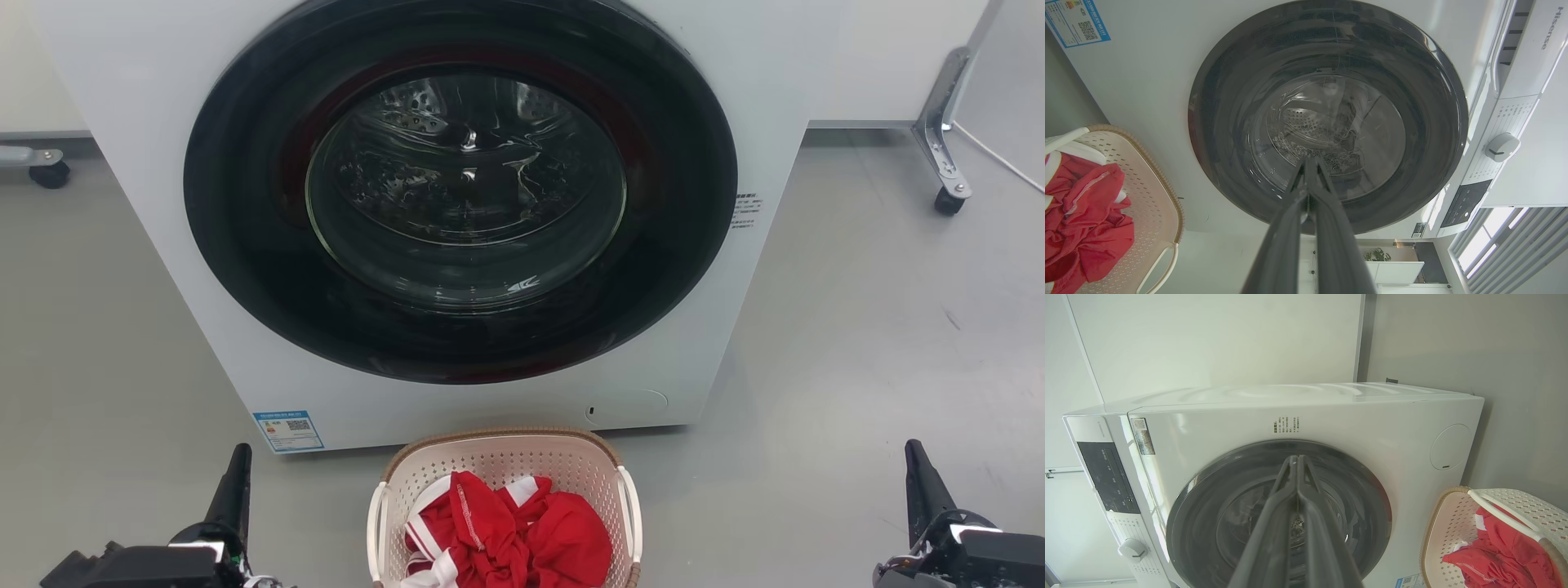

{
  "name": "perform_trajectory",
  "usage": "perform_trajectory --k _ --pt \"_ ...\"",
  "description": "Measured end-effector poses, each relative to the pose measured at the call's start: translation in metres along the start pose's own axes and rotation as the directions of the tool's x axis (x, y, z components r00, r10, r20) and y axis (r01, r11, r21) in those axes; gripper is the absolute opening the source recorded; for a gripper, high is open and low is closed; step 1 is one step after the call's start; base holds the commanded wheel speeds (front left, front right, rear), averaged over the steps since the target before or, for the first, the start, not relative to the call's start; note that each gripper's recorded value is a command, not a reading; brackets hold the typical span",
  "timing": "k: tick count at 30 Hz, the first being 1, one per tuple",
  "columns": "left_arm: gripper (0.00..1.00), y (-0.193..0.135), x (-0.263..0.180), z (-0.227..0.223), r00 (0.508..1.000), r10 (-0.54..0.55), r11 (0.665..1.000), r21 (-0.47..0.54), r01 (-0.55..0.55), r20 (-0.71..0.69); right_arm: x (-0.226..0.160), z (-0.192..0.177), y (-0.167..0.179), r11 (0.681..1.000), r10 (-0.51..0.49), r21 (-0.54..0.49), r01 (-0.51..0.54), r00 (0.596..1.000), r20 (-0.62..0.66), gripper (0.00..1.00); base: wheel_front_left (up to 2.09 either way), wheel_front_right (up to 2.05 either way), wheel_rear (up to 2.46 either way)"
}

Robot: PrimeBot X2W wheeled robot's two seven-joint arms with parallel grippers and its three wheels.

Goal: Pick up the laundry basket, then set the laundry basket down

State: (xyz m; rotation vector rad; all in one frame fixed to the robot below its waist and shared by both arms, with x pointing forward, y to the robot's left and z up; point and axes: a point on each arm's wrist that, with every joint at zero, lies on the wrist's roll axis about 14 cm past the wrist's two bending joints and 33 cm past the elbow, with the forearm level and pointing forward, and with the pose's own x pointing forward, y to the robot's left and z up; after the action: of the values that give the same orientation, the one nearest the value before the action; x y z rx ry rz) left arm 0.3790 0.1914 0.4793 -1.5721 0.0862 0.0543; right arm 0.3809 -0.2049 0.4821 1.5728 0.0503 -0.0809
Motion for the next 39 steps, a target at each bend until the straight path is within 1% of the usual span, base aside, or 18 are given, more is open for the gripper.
perform_trajectory --k 39 --pt "0.00 0.0001 0.0000 -0.0001 1.000 0.000 1.000 0.000 0.000 0.000 0.0000 -0.0001 0.0000 1.000 0.000 0.000 0.000 1.000 0.000 0.00 0.00 0.00 0.00"
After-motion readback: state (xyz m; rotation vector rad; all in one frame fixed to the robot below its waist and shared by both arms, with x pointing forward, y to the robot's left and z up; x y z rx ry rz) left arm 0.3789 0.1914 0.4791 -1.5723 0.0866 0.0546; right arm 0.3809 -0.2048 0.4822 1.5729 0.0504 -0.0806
